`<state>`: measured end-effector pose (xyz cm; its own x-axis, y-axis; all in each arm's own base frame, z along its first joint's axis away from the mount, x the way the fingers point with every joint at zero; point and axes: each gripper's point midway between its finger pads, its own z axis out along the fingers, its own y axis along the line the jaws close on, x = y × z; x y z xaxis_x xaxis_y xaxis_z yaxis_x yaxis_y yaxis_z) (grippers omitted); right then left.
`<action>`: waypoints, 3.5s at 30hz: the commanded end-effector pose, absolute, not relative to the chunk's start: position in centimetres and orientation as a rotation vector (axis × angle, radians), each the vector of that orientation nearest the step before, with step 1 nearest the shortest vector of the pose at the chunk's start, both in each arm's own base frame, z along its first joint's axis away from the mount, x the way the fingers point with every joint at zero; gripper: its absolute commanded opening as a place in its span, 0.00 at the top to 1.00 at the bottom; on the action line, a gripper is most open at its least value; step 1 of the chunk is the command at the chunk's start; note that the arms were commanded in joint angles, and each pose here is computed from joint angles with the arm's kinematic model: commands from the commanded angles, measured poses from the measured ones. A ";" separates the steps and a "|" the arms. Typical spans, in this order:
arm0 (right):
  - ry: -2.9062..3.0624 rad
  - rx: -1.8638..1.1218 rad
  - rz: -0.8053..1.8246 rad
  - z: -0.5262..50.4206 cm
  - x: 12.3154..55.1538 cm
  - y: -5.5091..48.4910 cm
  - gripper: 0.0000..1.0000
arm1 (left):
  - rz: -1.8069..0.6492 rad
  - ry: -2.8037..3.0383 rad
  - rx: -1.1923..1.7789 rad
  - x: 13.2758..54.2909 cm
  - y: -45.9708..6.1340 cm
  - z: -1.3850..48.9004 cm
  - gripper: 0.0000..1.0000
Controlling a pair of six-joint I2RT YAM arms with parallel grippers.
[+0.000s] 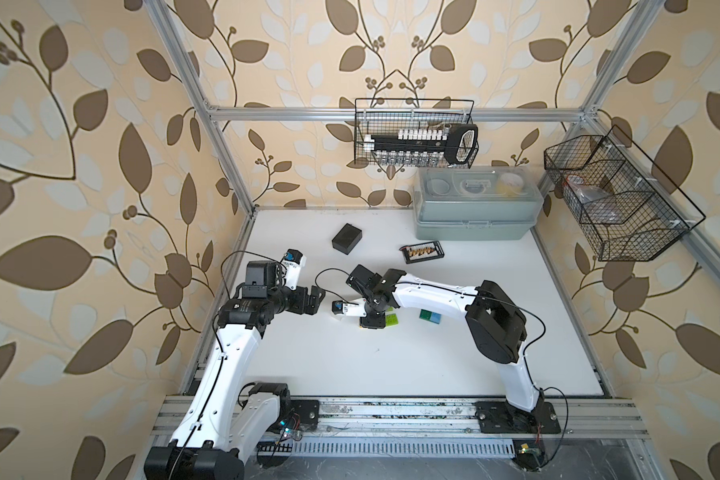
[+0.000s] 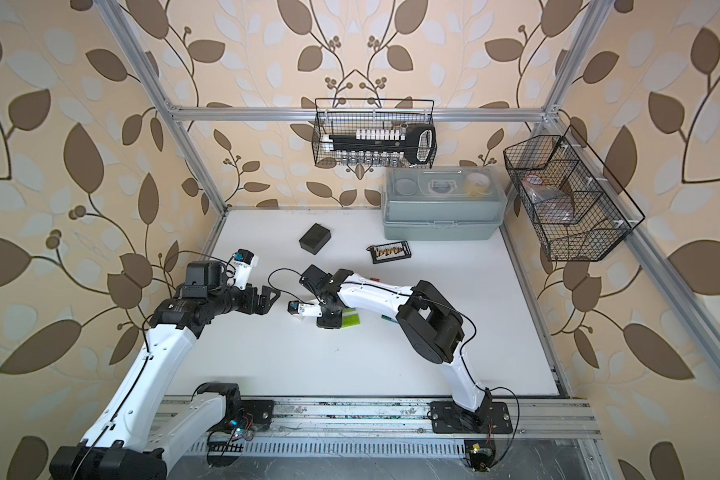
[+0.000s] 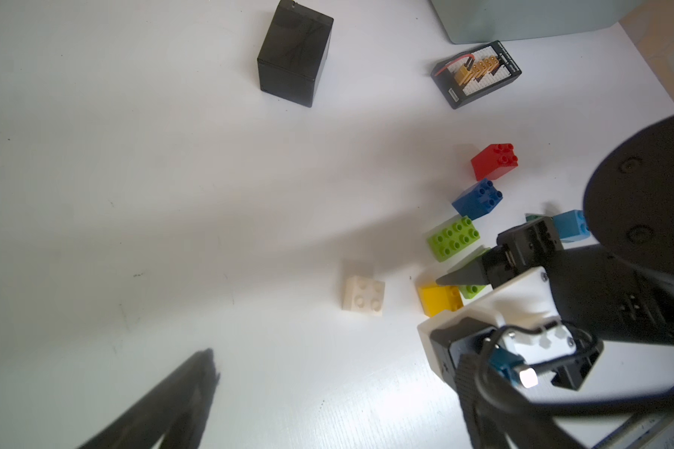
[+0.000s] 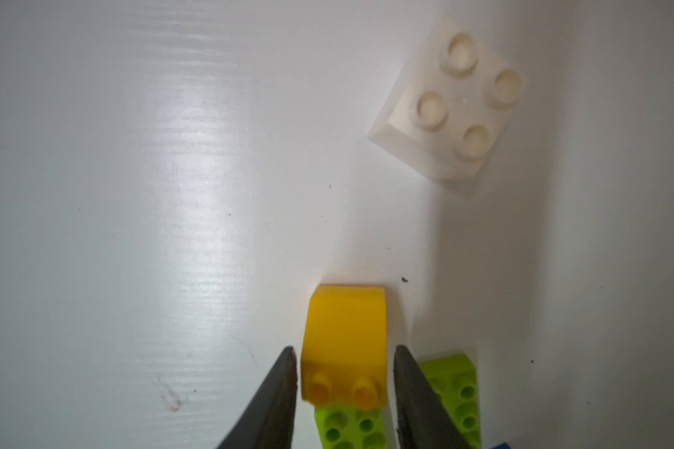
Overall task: Assemble a fork with lego
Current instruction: Adjust the lego brick at the center of the board, then assemble the lego brick with the lego brick.
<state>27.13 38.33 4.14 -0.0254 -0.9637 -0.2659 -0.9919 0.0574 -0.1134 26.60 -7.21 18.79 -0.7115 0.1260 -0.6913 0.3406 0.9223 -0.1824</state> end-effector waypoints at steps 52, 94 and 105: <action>2.413 -1.716 0.292 1.8 27.0 37.0 0.62 | -0.420 2.388 0.278 27.5 -7.2 17.8 0.01; 2.072 -2.055 0.094 5.1 31.8 33.3 1.00 | -0.539 2.294 0.430 27.1 -9.3 19.7 0.01; 2.057 -2.099 0.138 4.3 31.6 33.2 1.00 | -0.516 2.305 0.427 27.0 -9.0 19.5 0.01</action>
